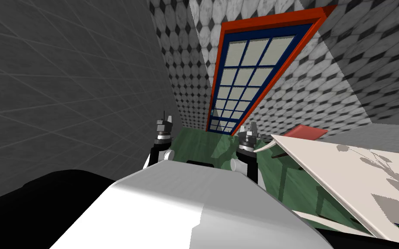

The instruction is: Pull the door open

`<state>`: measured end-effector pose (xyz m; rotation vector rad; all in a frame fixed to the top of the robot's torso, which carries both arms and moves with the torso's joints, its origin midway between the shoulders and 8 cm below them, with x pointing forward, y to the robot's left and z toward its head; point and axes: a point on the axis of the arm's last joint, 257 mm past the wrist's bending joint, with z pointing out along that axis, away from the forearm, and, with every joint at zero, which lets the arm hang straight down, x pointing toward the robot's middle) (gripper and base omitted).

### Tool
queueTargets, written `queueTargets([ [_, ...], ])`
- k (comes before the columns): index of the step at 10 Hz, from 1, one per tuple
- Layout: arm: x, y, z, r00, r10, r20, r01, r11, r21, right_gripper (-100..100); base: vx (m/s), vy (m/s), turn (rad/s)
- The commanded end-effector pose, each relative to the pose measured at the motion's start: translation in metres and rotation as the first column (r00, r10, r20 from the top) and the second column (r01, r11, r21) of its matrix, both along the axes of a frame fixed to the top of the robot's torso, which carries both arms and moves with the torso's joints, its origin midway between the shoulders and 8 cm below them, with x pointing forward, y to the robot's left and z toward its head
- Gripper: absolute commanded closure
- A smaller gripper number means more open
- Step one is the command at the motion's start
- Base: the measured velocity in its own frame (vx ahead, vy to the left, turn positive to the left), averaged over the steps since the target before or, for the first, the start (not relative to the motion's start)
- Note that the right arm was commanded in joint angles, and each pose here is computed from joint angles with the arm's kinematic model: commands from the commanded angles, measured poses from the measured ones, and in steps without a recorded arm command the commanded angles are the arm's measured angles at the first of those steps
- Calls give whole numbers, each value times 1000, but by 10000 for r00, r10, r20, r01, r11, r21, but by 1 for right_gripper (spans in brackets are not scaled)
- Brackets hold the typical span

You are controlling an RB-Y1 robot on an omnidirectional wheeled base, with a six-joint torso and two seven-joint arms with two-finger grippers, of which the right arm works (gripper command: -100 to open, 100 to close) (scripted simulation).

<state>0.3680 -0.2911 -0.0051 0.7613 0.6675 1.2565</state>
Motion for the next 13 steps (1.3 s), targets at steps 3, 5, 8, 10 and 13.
queueTargets([
  [3, 10, 0, -19, 9990, -259, -370, 236, 9978, -625, -100, 160, 18, 2],
  [5, 15, 0, -29, 9976, -414, -557, 359, 9948, -957, -100, 160, 13, 3],
  [8, 25, 0, -50, 9929, -757, -915, 599, 9846, -1644, -100, 135, 19, 3],
  [10, 29, -1, -60, 9899, -930, -1074, 705, 9779, -1969, -100, 129, 31, 0],
  [13, 36, -2, -75, 9842, -1201, -1300, 852, 9653, -2468, -100, 90, 5, 3],
])
